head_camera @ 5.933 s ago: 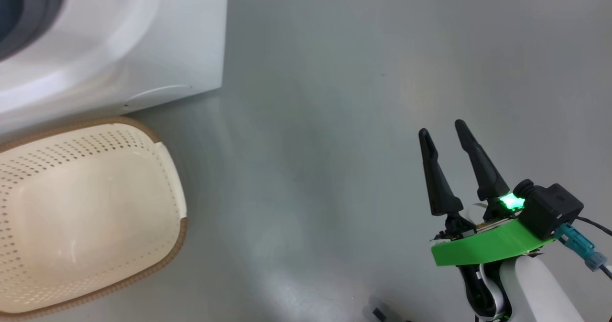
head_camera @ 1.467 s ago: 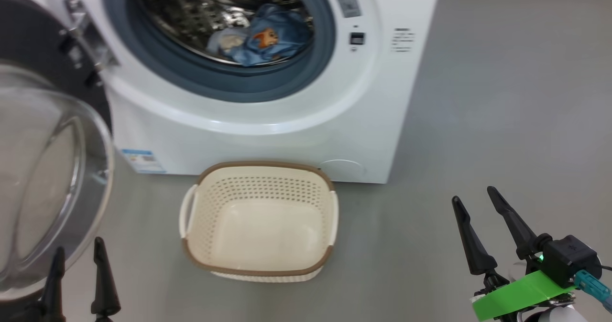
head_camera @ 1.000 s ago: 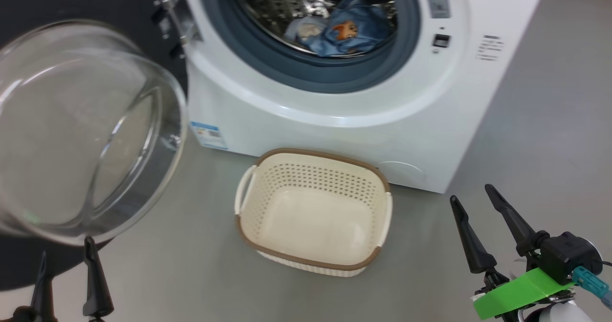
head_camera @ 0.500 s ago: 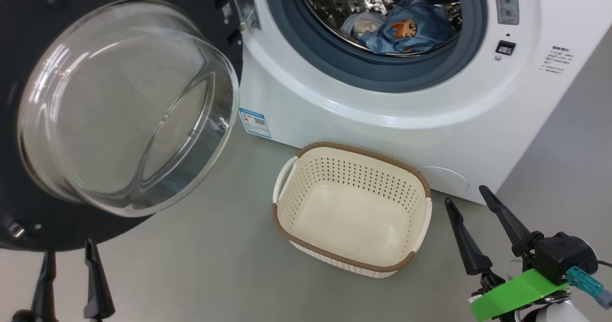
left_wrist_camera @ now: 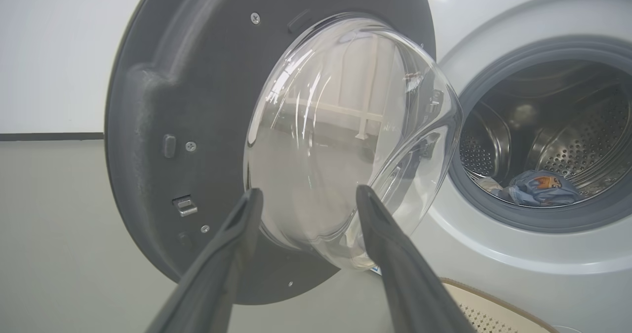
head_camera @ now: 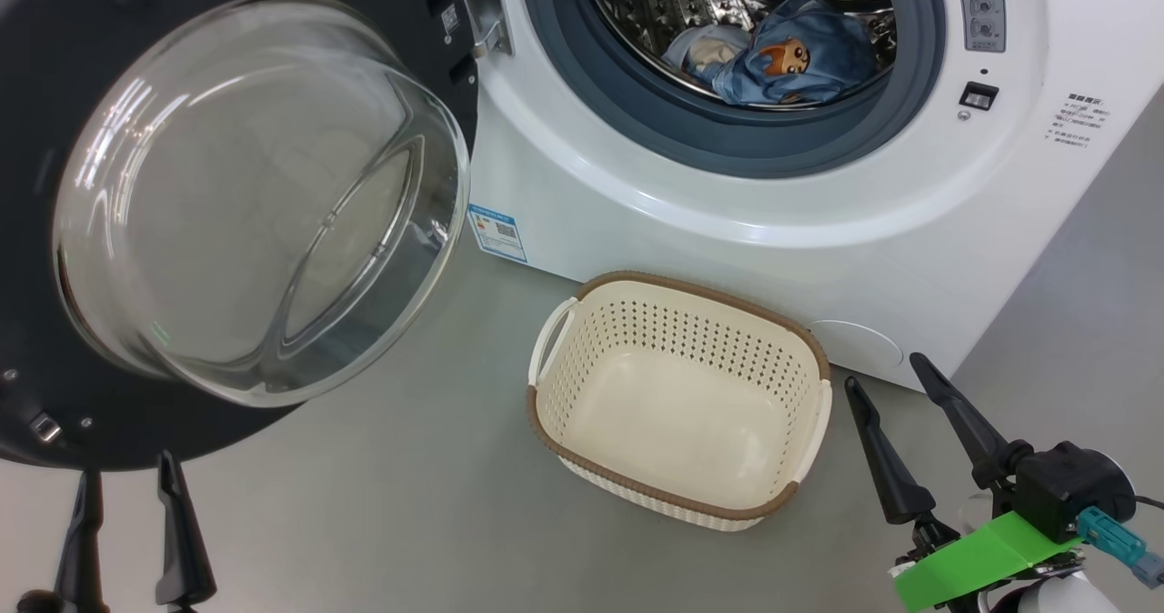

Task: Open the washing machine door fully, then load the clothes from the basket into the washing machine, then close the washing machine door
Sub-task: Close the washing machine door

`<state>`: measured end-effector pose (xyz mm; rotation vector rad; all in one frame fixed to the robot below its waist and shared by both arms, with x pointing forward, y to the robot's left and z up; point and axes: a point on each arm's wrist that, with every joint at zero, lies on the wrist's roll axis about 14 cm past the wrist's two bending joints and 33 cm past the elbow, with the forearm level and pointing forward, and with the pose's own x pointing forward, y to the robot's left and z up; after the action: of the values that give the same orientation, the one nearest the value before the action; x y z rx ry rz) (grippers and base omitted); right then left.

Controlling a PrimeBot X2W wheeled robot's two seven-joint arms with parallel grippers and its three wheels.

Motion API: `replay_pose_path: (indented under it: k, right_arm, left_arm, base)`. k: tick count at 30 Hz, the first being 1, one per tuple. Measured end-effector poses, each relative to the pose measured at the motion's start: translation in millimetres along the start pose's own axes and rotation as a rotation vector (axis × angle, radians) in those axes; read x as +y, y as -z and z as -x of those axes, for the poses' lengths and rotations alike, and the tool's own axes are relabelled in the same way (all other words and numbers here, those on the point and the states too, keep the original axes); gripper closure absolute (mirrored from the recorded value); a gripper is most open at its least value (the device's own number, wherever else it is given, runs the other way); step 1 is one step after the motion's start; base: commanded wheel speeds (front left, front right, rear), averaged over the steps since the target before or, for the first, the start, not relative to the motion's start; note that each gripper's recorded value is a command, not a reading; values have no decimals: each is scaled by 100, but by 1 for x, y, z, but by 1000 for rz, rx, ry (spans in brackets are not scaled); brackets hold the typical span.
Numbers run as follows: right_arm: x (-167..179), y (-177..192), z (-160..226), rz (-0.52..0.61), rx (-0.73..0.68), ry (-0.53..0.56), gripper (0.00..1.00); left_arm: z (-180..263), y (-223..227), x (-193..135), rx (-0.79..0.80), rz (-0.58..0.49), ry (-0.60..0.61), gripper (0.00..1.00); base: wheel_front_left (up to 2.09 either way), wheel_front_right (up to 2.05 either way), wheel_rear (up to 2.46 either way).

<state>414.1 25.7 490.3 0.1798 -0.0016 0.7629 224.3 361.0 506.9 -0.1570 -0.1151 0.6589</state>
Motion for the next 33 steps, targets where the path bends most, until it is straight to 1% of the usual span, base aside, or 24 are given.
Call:
replay_pose_path:
  k: [3, 4, 5, 6, 7, 8, 11, 14, 16, 18, 21, 24, 25, 30, 32, 33]
  right_arm:
    - [0, 1, 0, -2, 2, -1, 0]
    - [0, 1, 0, -3, 3, -1, 0]
    - [0, 2, 0, -3, 4, -1, 0]
    - [0, 2, -1, -4, 4, -1, 0]
    - [0, 2, -1, -4, 4, -1, 0]
    - [0, 2, -1, -4, 4, -1, 0]
    - [0, 2, -2, -7, 4, -1, 0]
    - [0, 3, -3, -10, 3, 0, 0]
    - [0, 3, -3, -14, 2, 1, 0]
    - [0, 3, -4, -17, 1, 2, 0]
    - [1, 3, -6, -22, -2, 2, 0]
    - [3, 3, -7, -25, -4, 0, 0]
    - [3, 2, -7, -25, -4, 0, 0]
    - [3, 2, -7, -25, -4, 0, 0]
    - [4, 2, -7, -25, -4, -3, 0]
    - [4, 2, -7, -26, -4, -4, 0]
  left_arm:
    - [0, -2, 1, -5, 21, -5, 0]
    - [0, -3, 1, -9, 32, -10, 7]
    - [-1, -4, 3, -14, 45, -15, 50]
    - [-1, -5, 5, -18, 75, -22, 72]
    - [0, -6, 9, -25, 115, -37, 97]
    - [0, -9, 15, -37, 151, -55, 100]
    - [-2, -20, 28, -85, 247, -92, 100]
    - [-6, -34, 41, -158, 432, -138, 100]
    - [-8, -47, 48, -214, 508, -156, 100]
    - [-13, -62, 50, -264, 602, -146, 100]
    - [-22, -90, 64, -305, 682, -107, 100]
    - [-32, -108, 80, -285, 723, -73, 100]
    - [-36, -109, 85, -259, 754, -64, 100]
    - [-51, -100, 96, -91, 953, -5, 100]
    - [-56, -104, 102, -48, 1042, 14, 100]
    - [-59, -107, 105, -31, 1066, 24, 100]
  base:
    - [0, 0, 0]
    - [0, 0, 0]
    - [0, 0, 0]
    - [0, 0, 0]
    - [0, 0, 0]
    - [0, 0, 0]
    - [0, 0, 0]
    - [0, 0, 0]
    - [0, 0, 0]
    - [0, 0, 0]
    - [0, 0, 0]
    - [0, 0, 0]
    - [0, 0, 0]
    - [0, 0, 0]
    - [0, 0, 0]
    - [0, 0, 0]
